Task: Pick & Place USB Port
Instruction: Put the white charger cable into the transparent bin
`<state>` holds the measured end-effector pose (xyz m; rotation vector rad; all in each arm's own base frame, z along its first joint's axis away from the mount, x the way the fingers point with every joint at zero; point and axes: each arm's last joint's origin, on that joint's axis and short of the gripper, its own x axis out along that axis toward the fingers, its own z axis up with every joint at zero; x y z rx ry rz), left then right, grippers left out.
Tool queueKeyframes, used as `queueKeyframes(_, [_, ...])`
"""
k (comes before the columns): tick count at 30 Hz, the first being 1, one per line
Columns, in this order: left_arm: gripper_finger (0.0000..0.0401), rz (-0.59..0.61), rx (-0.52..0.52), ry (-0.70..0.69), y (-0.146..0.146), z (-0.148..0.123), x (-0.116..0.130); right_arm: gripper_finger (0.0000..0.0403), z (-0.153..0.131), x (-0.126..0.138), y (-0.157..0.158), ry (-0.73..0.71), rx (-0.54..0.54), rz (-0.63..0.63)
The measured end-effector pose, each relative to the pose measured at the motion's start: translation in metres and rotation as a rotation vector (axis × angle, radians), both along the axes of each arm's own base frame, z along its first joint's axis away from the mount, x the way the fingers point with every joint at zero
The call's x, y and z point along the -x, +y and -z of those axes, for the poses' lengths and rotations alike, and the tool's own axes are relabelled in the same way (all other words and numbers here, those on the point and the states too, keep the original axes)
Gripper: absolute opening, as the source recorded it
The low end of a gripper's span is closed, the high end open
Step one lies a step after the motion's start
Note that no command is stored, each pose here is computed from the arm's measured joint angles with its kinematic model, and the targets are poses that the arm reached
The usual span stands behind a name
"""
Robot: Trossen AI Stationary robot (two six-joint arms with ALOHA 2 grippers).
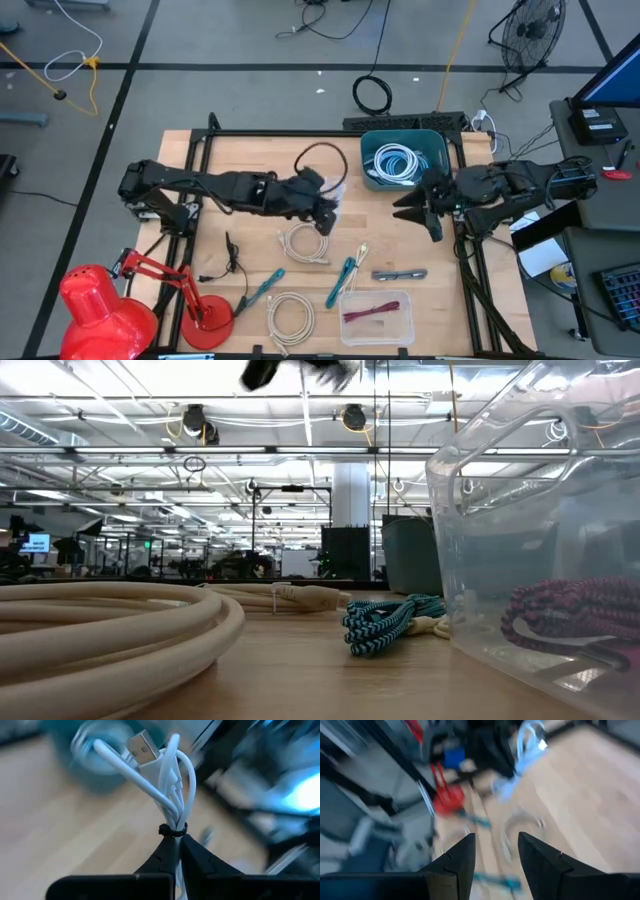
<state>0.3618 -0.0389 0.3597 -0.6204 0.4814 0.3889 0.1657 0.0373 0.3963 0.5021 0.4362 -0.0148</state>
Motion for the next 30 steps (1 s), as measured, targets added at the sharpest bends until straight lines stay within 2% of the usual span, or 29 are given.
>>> queueKeyframes(4, [0.0008,0.040,-0.061,-0.209,-0.007,-0.027,-0.007,0.0139,-0.017,-0.006,0.001,-0.185,-0.013,-0.006])
queueKeyframes(7, [0.0007,0.044,-0.079,-0.276,-0.008,-0.033,-0.010,0.0139,-0.022,-0.007,0.001,-0.238,-0.001,-0.007])
queueKeyframes(13, [0.0009,0.054,-0.084,-0.362,-0.009,-0.042,-0.012,0.0139,-0.022,-0.013,-0.001,-0.253,0.051,0.012])
queueKeyframes(19, [0.0007,0.074,-0.091,-0.432,-0.010,-0.048,-0.013,0.0139,-0.019,-0.033,0.005,-0.271,0.055,0.003])
queueKeyframes(26, [0.0007,0.114,-0.074,-0.443,-0.017,-0.049,-0.012,0.0139,-0.011,-0.051,0.009,-0.247,0.069,-0.001])
queueKeyframes(30, [0.0007,0.140,-0.057,-0.440,-0.028,-0.049,-0.010,0.0139,-0.014,-0.052,0.009,-0.286,0.079,-0.002])
